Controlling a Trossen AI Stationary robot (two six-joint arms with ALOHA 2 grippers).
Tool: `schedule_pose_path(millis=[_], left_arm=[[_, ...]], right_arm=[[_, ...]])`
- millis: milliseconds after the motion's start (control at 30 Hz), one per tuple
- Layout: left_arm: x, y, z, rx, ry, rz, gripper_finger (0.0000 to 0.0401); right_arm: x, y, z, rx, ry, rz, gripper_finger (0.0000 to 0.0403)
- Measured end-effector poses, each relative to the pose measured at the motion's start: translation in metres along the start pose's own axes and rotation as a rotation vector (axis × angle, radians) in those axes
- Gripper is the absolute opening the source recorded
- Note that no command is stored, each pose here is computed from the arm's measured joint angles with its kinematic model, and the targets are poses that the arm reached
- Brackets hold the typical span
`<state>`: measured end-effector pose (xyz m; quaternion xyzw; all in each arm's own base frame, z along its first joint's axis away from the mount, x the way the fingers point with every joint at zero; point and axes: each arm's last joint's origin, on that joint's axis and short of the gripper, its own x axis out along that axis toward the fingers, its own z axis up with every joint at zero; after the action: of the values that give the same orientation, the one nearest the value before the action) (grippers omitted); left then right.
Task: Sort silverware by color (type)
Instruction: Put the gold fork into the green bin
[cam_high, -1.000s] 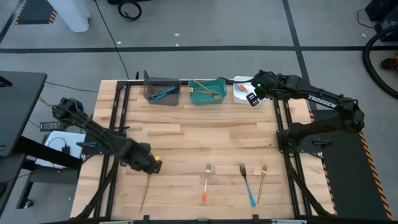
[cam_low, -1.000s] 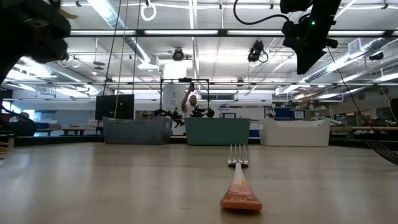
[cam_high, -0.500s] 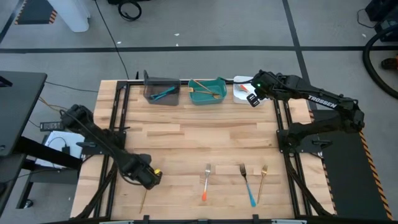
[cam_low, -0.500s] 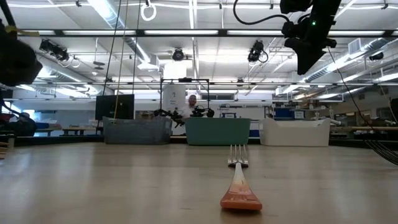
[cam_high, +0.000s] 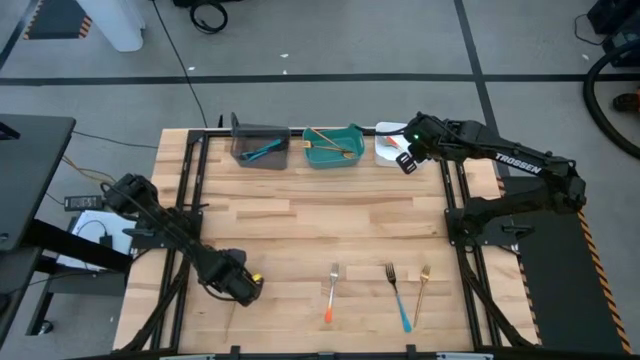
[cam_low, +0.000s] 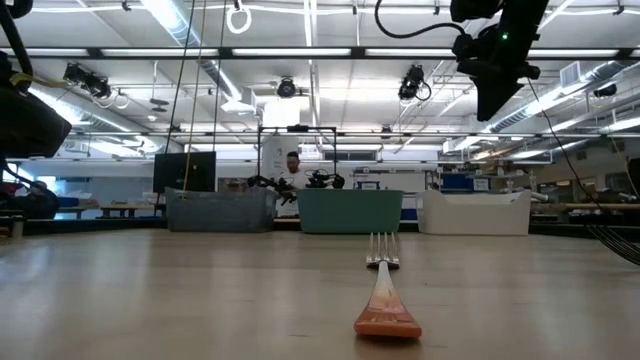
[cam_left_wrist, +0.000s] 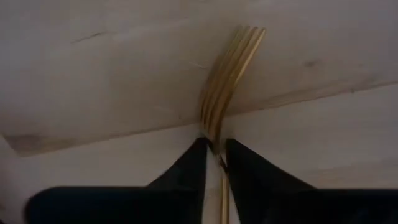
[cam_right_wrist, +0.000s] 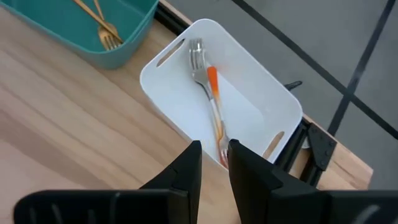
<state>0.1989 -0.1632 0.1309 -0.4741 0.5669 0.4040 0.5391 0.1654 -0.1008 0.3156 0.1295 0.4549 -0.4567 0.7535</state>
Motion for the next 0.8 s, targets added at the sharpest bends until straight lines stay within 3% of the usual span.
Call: schedule_pose_path(millis=[133, 300, 433, 633, 800], left_arm=[[-0.006, -0.001, 0.004, 0.032, 0.018, -0.020, 0.0015], [-0.017, -0.005, 0.012, 0.027, -0.008, -0.103, 0.0015], [-0.034, -0.011, 0.022, -0.005, -0.075, -0.247, 0.0015], [-0.068, -0.024, 0.055, -0.079, -0.341, -0.520, 0.0015], [-0.096, -0.034, 0.103, -0.065, -0.621, -0.640, 0.0015]], right_arm=[[0.000, 0.001, 0.000, 0.000, 0.009, 0.028, 0.0085], [0.000, 0.001, 0.000, 0.000, 0.015, 0.047, 0.0085], [0.000, 0.001, 0.000, -0.005, 0.015, 0.049, 0.0085], [0.000, 0.003, 0.001, -0.053, 0.013, 0.100, 0.0085], [0.000, 0.005, 0.006, -0.048, -0.045, 0.119, 0.0085]])
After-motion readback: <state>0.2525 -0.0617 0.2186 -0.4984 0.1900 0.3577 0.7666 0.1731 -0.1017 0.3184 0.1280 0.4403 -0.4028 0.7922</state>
